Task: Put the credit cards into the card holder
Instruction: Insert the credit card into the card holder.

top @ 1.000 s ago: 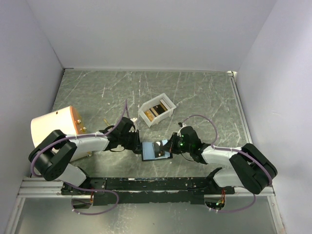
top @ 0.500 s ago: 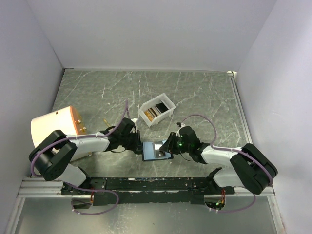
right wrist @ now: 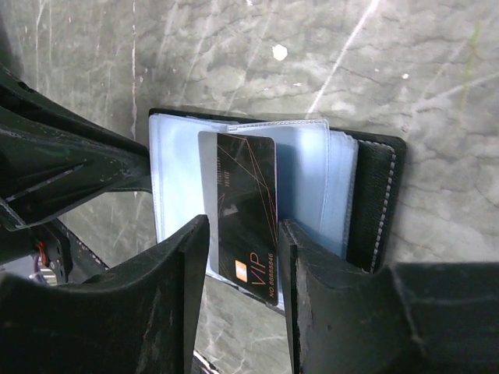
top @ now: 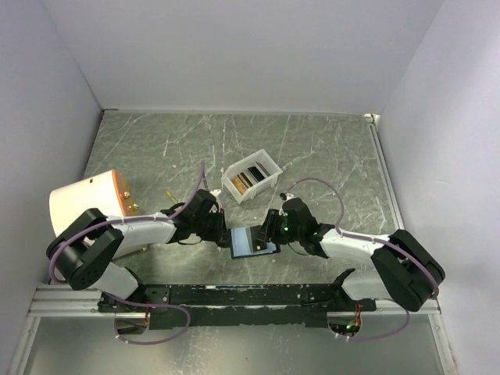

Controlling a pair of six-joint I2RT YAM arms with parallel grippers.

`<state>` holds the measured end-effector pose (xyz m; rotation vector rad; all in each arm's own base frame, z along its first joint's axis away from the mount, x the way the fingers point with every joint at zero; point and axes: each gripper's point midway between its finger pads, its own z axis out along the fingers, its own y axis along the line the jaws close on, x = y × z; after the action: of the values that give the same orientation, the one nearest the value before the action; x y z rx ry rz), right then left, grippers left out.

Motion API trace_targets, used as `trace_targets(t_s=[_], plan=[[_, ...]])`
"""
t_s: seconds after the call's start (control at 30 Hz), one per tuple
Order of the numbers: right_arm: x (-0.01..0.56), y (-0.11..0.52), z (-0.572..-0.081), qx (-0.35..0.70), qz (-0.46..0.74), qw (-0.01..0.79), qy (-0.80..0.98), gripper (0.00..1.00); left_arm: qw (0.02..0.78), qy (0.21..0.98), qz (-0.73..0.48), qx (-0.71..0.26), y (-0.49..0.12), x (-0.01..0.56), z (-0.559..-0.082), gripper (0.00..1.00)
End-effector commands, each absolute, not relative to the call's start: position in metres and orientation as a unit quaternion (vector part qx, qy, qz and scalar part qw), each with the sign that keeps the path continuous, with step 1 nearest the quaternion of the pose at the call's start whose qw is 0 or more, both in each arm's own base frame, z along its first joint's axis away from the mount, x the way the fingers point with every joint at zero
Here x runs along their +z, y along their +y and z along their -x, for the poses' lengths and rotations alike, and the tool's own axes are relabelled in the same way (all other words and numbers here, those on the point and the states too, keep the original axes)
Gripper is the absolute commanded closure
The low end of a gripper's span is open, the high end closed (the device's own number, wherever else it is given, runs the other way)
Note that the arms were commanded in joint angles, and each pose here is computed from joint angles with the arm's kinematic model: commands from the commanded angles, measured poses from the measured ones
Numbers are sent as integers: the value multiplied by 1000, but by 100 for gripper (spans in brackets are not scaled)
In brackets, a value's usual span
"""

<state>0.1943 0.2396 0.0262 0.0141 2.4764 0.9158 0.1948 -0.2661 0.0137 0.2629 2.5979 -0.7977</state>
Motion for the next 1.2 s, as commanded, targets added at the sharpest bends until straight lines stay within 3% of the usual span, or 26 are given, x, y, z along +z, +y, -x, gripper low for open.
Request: trace_targets(t_s=[0.0, 0.33, 0.73, 1.03, 1.17], plan=[[16, 245, -186, 323, 21, 230, 918, 59, 167, 952, -98, -237, -242, -14, -172, 72], [19, 259, -179, 327, 42, 222, 918, 64, 172, 951, -99, -239, -243, -10, -174, 72], [31, 221, -201, 199, 25, 261, 944, 60, 173, 952, -99, -232, -240, -12, -174, 72], [65, 252, -198, 293, 22, 268, 918, 60, 173, 952, -98, -233, -241, -11, -174, 71], [57, 255, -197, 282, 22, 261, 923, 60, 173, 952, -97, -234, -241, -11, -174, 71]])
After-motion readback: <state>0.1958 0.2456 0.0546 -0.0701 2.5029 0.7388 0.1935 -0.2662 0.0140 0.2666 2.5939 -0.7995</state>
